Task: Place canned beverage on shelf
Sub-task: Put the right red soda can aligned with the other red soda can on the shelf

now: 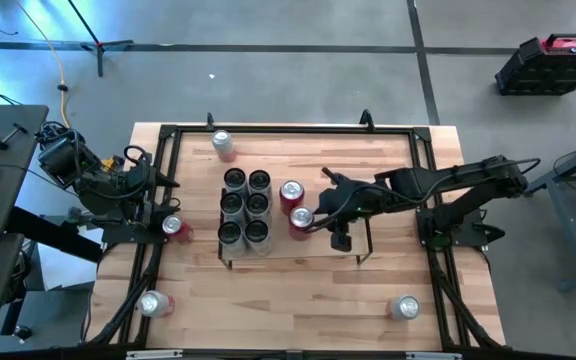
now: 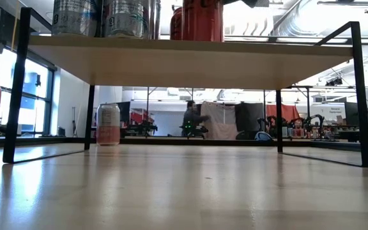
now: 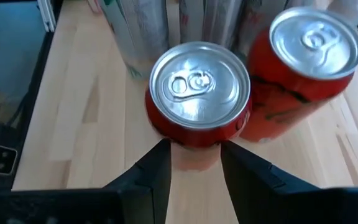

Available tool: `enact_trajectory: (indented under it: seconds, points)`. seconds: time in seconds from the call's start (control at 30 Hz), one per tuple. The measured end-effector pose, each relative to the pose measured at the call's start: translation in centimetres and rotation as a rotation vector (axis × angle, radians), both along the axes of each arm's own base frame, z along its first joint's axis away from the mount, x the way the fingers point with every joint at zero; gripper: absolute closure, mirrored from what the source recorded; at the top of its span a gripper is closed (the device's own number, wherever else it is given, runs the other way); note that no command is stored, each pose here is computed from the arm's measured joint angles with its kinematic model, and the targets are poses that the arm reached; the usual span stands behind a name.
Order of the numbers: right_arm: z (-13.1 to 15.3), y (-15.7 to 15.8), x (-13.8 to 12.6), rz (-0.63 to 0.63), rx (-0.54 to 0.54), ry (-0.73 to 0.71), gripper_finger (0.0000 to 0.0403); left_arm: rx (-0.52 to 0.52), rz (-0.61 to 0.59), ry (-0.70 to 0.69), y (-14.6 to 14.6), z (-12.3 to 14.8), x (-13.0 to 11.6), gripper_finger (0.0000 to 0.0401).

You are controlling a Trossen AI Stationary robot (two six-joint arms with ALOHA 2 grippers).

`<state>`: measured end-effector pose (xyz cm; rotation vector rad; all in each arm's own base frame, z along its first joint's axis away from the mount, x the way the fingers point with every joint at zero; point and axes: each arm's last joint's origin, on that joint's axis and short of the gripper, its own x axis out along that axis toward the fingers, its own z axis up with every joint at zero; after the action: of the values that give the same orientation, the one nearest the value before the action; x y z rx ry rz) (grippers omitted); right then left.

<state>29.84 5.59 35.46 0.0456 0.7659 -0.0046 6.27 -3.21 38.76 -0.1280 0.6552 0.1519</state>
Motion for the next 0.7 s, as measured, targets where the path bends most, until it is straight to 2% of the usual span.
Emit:
enact_trajectory:
  seconds: [0.7]
  points:
    - [0.0,0.2,1.7,0.022,-0.046,-0.101,0.0279,0.0,0.0,0.0,0.0,0.0,0.0,0.0107]
